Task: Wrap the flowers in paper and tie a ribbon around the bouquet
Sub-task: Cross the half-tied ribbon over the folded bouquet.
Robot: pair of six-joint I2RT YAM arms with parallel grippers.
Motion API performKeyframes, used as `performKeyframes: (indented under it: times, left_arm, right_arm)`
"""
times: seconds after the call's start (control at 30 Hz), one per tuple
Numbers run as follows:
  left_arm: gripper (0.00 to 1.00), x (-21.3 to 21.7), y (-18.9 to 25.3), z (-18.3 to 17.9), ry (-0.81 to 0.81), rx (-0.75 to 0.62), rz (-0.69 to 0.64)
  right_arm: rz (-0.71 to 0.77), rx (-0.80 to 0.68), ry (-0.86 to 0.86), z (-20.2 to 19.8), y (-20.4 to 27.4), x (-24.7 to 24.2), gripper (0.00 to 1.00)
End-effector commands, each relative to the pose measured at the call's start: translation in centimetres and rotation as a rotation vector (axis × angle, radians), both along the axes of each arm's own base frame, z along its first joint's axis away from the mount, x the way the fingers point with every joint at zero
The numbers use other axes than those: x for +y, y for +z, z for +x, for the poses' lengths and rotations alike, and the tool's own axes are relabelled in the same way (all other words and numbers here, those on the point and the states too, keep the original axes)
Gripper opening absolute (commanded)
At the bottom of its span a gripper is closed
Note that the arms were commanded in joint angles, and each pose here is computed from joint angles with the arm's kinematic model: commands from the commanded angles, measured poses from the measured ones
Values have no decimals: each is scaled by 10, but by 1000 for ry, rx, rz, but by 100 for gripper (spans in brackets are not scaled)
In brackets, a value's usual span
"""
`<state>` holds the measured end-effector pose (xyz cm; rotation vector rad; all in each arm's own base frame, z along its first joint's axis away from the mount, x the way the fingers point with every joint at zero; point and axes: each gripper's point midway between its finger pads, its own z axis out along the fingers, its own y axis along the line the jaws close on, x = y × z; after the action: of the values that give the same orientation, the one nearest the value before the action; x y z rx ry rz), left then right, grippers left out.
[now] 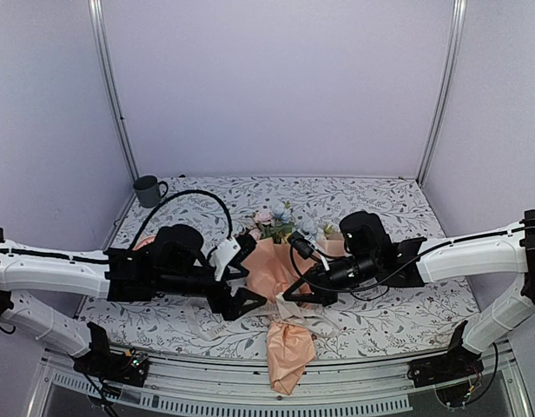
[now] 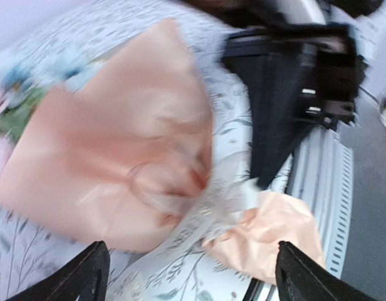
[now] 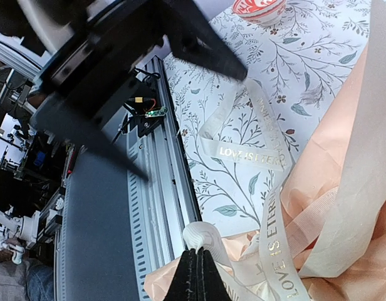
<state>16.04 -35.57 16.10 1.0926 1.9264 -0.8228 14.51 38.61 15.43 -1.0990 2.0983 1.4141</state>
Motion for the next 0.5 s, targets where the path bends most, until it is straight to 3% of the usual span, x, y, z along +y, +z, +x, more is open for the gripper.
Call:
performKeyframes:
  times: [0.0, 0.1, 0.17, 0.37, 0.47]
  left_arm:
    - [85, 118, -65, 55, 584, 237, 251]
    - [81, 176, -98, 56, 826, 330, 307]
    - [81, 192, -113, 48, 886, 361, 316]
    - [84, 202, -144, 30, 889, 432, 344]
    - [78, 206, -158, 24, 889, 457, 392]
  right_arm:
    - [20, -18, -26, 10, 14, 4, 0]
    - [24, -19, -27, 11, 16, 6, 0]
    - [29, -20, -28, 12, 19, 6, 0]
    - [27, -13, -21, 10, 17, 7, 0]
    - [27, -8, -20, 9, 17, 6, 0]
